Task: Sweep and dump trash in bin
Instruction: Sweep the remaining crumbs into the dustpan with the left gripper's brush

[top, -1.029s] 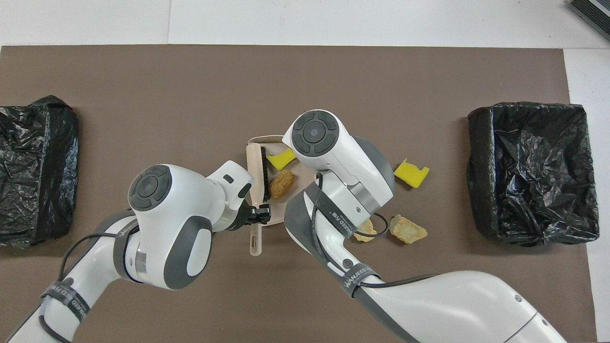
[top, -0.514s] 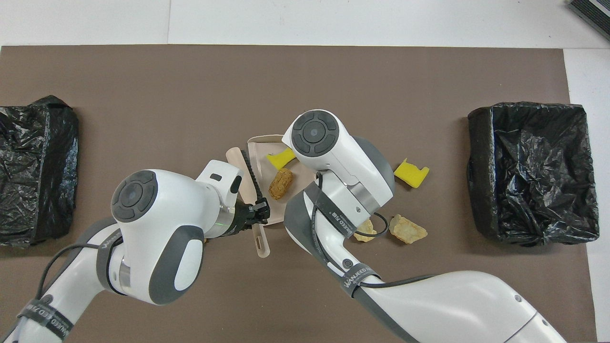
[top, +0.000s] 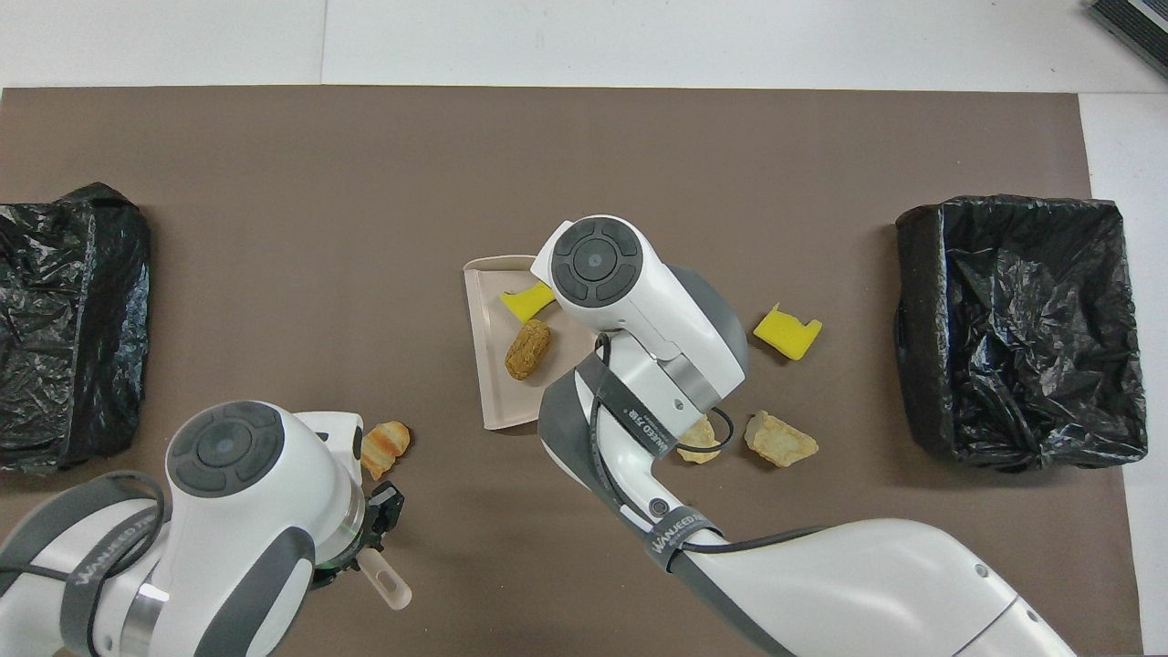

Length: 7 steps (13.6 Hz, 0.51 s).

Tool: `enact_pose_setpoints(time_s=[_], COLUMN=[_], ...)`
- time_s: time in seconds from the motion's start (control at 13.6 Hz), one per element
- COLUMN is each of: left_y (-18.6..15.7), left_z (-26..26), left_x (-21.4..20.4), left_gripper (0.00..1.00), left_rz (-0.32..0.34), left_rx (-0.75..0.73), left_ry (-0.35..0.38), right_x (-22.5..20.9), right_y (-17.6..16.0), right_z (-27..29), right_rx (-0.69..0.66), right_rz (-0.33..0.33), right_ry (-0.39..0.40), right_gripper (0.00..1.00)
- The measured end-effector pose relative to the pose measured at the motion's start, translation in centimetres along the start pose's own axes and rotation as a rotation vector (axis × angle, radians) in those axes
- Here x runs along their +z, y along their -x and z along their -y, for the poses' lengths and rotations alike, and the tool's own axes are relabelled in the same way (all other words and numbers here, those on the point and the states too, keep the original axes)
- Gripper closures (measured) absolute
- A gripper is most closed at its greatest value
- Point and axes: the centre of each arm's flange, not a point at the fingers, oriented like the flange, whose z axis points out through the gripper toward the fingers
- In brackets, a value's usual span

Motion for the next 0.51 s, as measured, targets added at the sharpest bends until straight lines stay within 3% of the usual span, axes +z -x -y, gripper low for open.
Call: enact_pose_setpoints(time_s=[0.15,0.37,0.51], left_y=[0.6,-0.7,-1.8], left_z=[-0.4,-3.8,-6.7], left_x=[2.1,3.2,2.4], left_gripper=[0.74,0.74,0.74], left_rz=[-0.035,-0.091,-0.081], left_rx=[0.080,0.142,0.210], left_ry=[0.030,0.150,0.216], right_x=[0.0,0.0,-0.1], right_y=[0.0,-0.2,-0.7], right_z=[0.0,0.2,0.4], right_rx=[0.000,-0.004,-0.013], right_rz=[0.000,0.005,0.005], right_ry=[0.000,-0.008,-0.007], right_gripper=[0.69,0.69,0.69])
